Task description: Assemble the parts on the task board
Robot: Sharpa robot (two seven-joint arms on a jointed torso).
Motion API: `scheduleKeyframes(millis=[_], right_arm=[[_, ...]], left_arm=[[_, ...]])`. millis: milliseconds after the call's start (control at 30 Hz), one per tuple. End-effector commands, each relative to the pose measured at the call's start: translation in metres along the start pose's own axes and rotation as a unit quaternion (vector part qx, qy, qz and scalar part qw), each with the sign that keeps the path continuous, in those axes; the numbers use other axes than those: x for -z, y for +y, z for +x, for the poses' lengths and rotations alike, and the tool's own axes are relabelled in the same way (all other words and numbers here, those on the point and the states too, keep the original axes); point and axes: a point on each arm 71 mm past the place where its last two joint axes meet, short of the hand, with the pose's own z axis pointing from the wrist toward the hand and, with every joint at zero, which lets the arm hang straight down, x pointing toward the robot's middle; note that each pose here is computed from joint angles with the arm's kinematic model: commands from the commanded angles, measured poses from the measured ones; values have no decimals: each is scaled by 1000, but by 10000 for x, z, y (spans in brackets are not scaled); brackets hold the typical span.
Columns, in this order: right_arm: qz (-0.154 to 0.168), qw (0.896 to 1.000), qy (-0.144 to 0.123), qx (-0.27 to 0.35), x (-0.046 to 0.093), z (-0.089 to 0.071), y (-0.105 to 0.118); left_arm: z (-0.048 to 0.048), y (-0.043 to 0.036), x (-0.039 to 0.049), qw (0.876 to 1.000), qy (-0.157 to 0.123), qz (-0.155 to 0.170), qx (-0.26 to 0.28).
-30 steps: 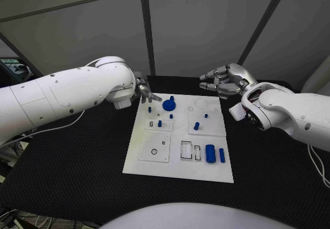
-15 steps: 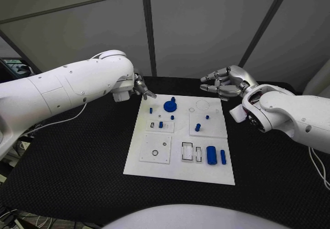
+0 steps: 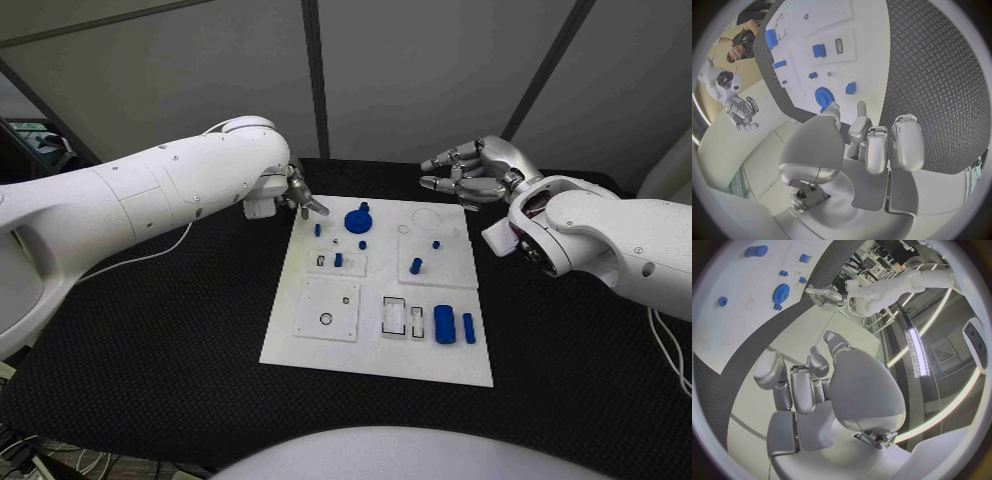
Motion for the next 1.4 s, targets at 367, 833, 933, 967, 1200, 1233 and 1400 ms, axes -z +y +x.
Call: scheduleKeyframes(millis=[367,833,933,967,1200,1233,1400], right_arm=[[-3,1000,5,-3,-3,14,24],[-4,1000,6,-3,-7,23,30],[-4,1000,6,-3,-8,23,30],[-4,1000,6,-3,-9,24,30],[-5,1000,6,-3,-13,29,33],[-5,1000,6,-3,-14,30,33],[-5,1000,7,-3,-16,32,34]], left_arm=[[62,-26,-68,1000,14,7,-13],[98,-35,-99,999,24,8,-20],[109,-36,-106,999,25,8,-23],[114,-36,-108,999,25,8,-24],[137,-47,-116,999,29,11,-27],[139,-47,-117,999,30,11,-28],[155,-48,-125,999,33,12,-30]])
